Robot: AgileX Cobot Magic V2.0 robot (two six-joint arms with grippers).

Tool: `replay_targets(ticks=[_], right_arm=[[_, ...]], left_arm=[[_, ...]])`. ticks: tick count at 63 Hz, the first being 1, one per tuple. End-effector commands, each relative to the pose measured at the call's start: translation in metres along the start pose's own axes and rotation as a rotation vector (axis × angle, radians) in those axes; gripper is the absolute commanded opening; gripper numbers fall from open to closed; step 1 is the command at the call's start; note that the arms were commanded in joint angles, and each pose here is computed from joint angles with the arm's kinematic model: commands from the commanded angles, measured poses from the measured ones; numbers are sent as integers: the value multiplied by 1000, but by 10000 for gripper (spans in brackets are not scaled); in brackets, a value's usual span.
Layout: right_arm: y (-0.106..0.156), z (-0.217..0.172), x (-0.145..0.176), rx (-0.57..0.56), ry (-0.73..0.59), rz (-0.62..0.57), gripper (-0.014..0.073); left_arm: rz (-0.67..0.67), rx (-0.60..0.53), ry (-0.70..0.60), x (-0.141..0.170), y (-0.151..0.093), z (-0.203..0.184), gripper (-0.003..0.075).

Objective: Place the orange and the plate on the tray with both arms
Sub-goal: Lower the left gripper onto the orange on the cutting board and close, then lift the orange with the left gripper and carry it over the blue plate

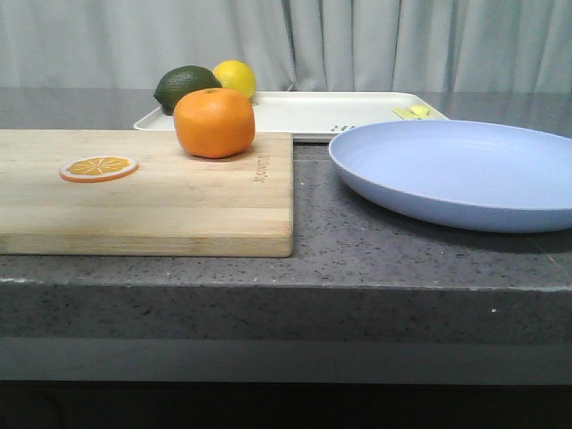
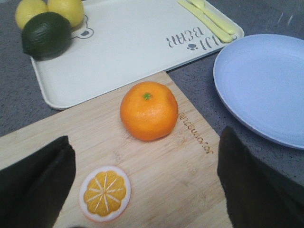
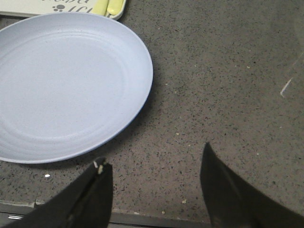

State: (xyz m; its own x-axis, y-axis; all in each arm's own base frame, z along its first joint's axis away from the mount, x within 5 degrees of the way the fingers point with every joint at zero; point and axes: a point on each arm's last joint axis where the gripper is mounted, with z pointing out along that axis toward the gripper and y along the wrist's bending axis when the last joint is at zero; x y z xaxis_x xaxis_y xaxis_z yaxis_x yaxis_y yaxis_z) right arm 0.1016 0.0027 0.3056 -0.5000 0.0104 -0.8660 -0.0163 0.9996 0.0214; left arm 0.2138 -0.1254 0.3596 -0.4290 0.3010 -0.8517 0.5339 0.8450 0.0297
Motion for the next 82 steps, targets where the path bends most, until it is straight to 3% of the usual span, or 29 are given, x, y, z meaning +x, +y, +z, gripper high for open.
replay_targets(ticks=[1,18,37,62,82], right_arm=[[-1,-4,-13,6,-79,-1,433],[-1,-4,-13,6,-78,-1,433],[-1,-4,-13,6,-75,-1,433],[-1,-4,-13,6,-71,-1,433],[-1,-4,-12,6,-67,-1,433]], left_arm=[[43,4,-77,-29,-5,10,603],[106,-11,118,-54,-5,82,642],[127,-19,248,-53,-4,141,642],[101,1,293,-40,-6,165,636],[96,6,293,-45,-7,162,436]])
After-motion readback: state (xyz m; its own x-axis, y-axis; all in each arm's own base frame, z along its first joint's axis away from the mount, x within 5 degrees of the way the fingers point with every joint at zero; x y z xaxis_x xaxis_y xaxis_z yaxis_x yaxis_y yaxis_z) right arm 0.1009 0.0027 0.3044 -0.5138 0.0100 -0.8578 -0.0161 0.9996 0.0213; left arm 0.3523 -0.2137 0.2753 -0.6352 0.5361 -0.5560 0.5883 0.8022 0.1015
